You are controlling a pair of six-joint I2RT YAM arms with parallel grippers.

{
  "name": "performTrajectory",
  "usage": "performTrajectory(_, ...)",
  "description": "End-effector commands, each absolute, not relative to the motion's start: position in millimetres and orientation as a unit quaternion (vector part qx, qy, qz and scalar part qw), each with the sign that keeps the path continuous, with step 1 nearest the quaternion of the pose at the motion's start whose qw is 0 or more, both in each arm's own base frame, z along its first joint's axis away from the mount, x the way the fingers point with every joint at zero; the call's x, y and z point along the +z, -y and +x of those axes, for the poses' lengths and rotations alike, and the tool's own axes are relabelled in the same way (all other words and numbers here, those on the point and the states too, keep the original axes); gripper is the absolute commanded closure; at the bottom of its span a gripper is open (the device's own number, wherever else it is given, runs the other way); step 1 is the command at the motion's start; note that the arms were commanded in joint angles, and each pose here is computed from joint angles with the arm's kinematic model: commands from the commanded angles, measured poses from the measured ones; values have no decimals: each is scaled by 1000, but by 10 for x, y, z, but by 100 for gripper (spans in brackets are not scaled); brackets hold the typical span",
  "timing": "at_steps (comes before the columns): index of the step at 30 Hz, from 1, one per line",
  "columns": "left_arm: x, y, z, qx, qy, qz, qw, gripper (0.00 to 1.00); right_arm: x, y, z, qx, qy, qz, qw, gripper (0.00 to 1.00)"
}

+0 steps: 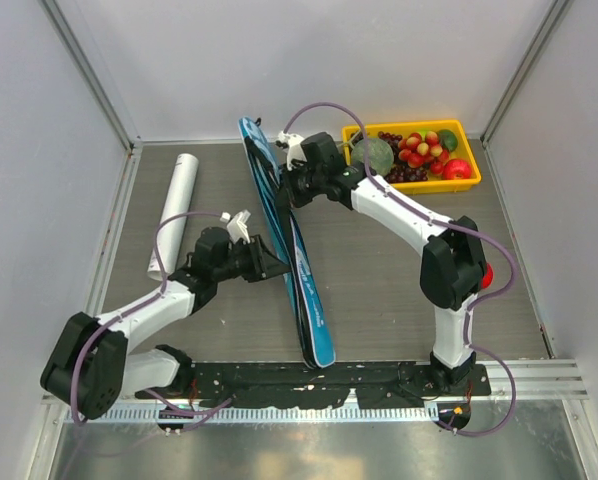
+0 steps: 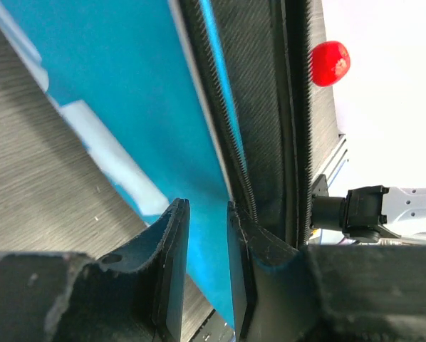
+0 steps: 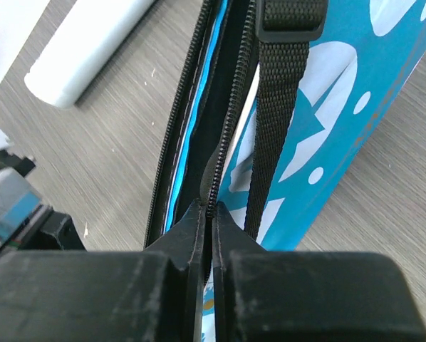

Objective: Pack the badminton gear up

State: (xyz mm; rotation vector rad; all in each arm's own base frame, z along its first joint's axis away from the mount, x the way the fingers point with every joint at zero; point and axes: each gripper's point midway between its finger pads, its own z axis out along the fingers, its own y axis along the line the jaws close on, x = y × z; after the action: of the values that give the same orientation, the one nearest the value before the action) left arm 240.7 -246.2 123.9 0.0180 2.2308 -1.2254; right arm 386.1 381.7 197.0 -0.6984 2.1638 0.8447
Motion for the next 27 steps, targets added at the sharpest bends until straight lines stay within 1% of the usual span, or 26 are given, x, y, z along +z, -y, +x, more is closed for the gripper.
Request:
performTrajectory(1, 1600, 2597, 2636, -492, -796, 22, 353, 69, 2297, -3898, 3755, 350, -796, -329, 370, 95)
performTrajectory(4, 1637, 2644, 2678, -505, -785, 24, 358, 69, 2171, -3899, 3636, 331, -792, -370, 355, 95)
performTrajectory(6, 1689, 2654, 2682, -512, -779, 26, 362, 69, 1974, -3852, 3472, 305, -782, -425, 339, 95)
performTrajectory(8, 1746, 2622, 2645, -507, -779, 31, 367, 68, 1832, -3795, 3379, 288, -779, -447, 333, 95)
performTrajectory(11, 1766, 2434, 2608, -453, -807, 22, 378, 61, 1747, -3710, 3334, 272, -771, -464, 341, 95)
performTrajectory(15, 1917, 2002, 2641, -366, -836, -22, 408, 52, 1709, -3642, 3333, 248, -740, -513, 356, 95)
performTrajectory(17, 2139, 1703, 2746, -328, -829, -54, 449, 48, 1737, -3601, 3366, 227, -720, -543, 367, 95)
performTrajectory(19, 2286, 1406, 2844, -294, -822, -100, 477, 47, 1730, -3559, 3338, 217, -702, -570, 368, 95)
performTrajectory(21, 2402, 1205, 2920, -280, -816, -122, 491, 37, 1700, -3498, 3301, 204, -674, -602, 376, 95)
performTrajectory(23, 2481, 1067, 2992, -279, -811, -148, 492, 31, 1630, -3445, 3240, 191, -638, -638, 386, 95)
performTrajectory(25, 2557, 975, 3081, -289, -804, -173, 490, 28, 1515, -3354, 3145, 182, -615, -663, 387, 95)
performTrajectory(27, 2628, 911, 3195, -300, -794, -192, 493, 27, 1519, -3329, 3060, 181, -579, -696, 385, 95)
